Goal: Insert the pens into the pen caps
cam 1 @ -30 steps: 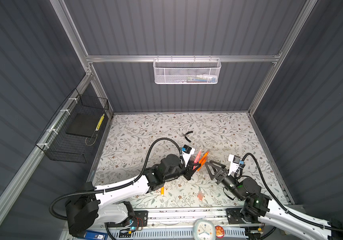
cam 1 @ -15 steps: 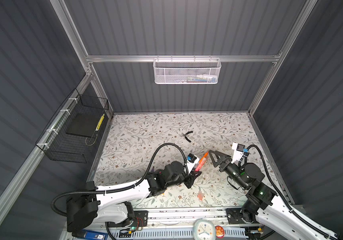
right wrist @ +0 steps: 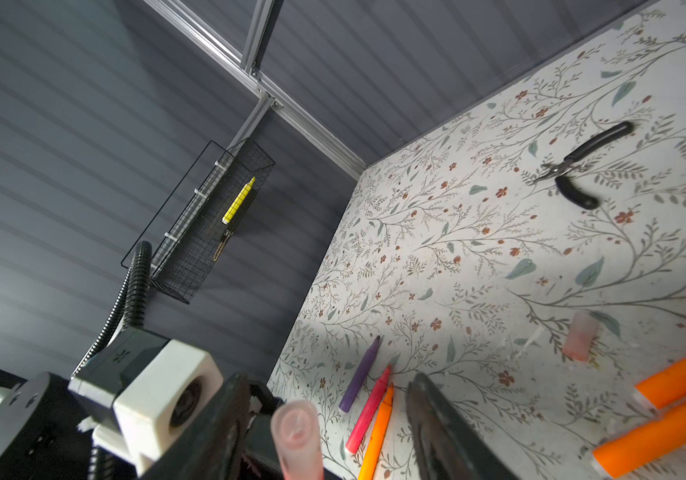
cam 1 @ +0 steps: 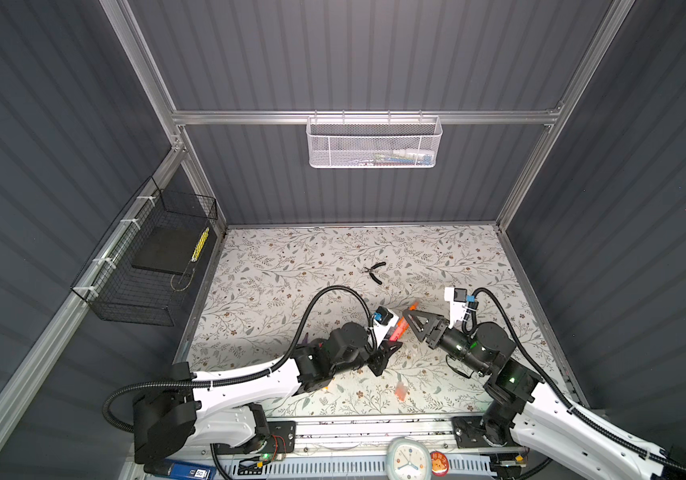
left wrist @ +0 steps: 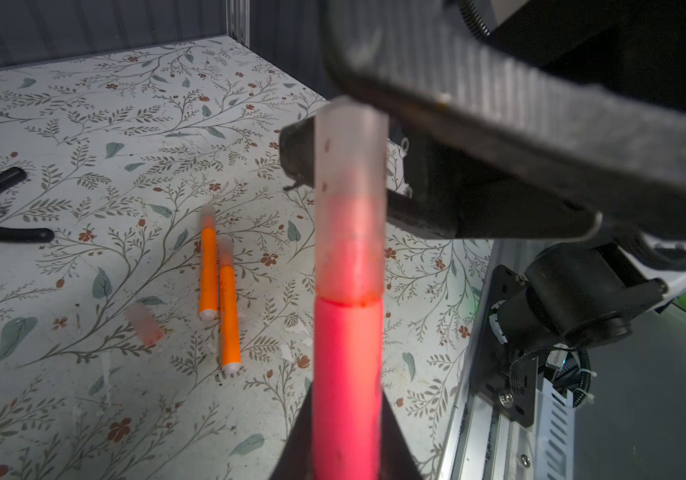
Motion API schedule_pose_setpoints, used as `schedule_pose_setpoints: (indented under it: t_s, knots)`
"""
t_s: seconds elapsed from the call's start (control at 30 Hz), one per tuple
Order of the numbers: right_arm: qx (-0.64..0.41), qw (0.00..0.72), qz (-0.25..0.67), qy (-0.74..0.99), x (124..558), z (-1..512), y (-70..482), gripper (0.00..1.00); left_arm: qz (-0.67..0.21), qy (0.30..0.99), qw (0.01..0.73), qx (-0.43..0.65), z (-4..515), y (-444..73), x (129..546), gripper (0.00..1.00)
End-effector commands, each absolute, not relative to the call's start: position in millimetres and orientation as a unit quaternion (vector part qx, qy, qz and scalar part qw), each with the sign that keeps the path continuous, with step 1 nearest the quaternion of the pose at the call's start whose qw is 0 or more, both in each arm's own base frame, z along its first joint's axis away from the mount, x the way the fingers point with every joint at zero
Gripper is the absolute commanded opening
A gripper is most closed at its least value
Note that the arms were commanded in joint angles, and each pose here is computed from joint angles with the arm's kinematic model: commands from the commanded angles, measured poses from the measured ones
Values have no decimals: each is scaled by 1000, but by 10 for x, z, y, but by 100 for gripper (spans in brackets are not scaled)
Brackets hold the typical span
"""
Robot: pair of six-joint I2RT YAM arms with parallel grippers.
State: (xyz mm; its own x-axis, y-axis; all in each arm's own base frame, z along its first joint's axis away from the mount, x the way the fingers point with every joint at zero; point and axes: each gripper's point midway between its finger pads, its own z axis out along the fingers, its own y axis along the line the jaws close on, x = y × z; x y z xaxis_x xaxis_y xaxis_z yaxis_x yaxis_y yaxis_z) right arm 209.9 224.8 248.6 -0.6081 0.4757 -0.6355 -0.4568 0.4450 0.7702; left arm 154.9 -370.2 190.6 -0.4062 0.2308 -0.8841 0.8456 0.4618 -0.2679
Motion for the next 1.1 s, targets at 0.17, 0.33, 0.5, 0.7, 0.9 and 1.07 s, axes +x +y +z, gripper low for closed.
schedule_pose_setpoints:
  t_s: [0.17, 0.33, 0.5, 0.7, 0.9, 1.07]
  knots:
    - [-9, 451, 530, 718, 2122, 2585, 2361, 58, -370, 745, 415, 369, 1924, -3726, 1544, 0]
    - [-12, 450, 528, 720, 2130, 2580, 2406, 53, -369, 745, 414, 370, 1918, -3724, 1543, 0]
    - [-12, 448, 528, 721, 2132, 2571, 2422, 49, -369, 745, 414, 370, 1917, -3718, 1538, 0]
    - [-11, 456, 528, 716, 2133, 2623, 2401, 50, -367, 747, 413, 370, 1891, -3713, 1541, 0]
    - [-12, 463, 530, 710, 2130, 2699, 2387, 51, -366, 748, 412, 370, 1882, -3714, 1541, 0]
    - [-12, 461, 534, 709, 2122, 2719, 2395, 46, -364, 749, 413, 369, 1876, -3705, 1546, 0]
